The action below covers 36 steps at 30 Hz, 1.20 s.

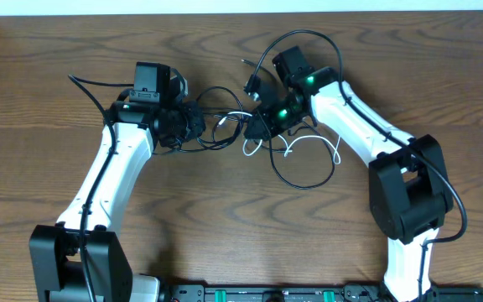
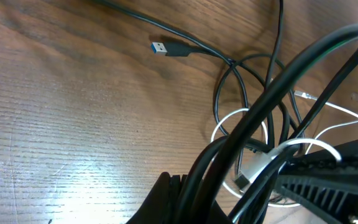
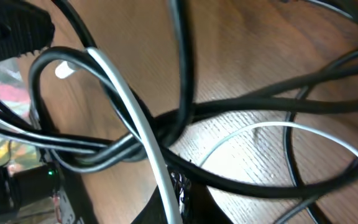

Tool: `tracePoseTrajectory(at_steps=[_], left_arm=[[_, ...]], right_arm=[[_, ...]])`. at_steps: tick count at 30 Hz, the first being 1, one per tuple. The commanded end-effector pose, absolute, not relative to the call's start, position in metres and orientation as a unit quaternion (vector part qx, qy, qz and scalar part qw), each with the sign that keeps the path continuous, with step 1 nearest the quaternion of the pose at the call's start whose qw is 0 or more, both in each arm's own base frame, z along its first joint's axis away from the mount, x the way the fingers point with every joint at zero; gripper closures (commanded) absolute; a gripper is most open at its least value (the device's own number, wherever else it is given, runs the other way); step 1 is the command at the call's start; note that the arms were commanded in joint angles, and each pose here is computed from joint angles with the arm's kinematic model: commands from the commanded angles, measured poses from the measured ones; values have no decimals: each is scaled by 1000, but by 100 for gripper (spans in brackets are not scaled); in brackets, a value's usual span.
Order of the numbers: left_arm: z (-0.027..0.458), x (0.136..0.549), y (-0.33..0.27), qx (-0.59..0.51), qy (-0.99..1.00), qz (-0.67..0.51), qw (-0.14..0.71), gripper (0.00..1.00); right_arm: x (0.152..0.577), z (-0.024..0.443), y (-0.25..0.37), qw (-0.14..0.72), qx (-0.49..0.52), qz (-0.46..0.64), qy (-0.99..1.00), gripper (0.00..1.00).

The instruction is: Untangle cables

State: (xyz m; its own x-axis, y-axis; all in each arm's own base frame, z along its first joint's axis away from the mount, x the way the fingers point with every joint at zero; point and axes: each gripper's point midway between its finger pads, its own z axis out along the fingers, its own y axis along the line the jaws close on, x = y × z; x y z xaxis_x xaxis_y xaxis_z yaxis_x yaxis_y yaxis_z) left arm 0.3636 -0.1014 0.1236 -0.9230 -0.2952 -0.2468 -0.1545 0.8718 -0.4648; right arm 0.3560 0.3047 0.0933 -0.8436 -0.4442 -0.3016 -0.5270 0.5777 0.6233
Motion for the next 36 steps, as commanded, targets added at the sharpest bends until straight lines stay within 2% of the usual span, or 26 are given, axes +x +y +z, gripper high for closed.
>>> tracePoseTrajectory(at_steps=[1, 8, 13, 17, 20, 21, 25, 31, 32, 36], left_arm=[[123, 365, -98, -124, 955, -218, 157, 92], [123, 365, -98, -124, 955, -218, 157, 92], [123, 365, -98, -124, 955, -218, 158, 92], [123, 365, -98, -124, 955, -218, 158, 92], [123, 365, -98, -124, 955, -218, 158, 92], [123, 365, -98, -124, 955, -218, 158, 92], [123, 365, -98, -124, 955, -218, 158, 92], [123, 365, -98, -124, 955, -218, 158, 93], [123, 365, -98, -124, 955, -218, 158, 92], [123, 365, -98, -123, 955, -217, 158, 92]], right_arm=[[372, 129, 280, 91, -247, 381, 886, 99], [401, 181, 189, 156, -144, 342, 915, 99], [396, 207, 142, 172, -93, 333, 922, 99], [379, 196, 131, 132, -72, 306, 940, 99], [371, 177, 111, 106, -51, 231, 966, 99], [372, 168, 94, 101, -19, 176, 979, 99], [378, 160, 65, 110, 24, 93, 989, 99], [388, 160, 56, 134, 28, 65, 988, 98], [389, 160, 53, 136, 29, 58, 989, 94], [395, 161, 37, 151, 53, 15, 987, 63]])
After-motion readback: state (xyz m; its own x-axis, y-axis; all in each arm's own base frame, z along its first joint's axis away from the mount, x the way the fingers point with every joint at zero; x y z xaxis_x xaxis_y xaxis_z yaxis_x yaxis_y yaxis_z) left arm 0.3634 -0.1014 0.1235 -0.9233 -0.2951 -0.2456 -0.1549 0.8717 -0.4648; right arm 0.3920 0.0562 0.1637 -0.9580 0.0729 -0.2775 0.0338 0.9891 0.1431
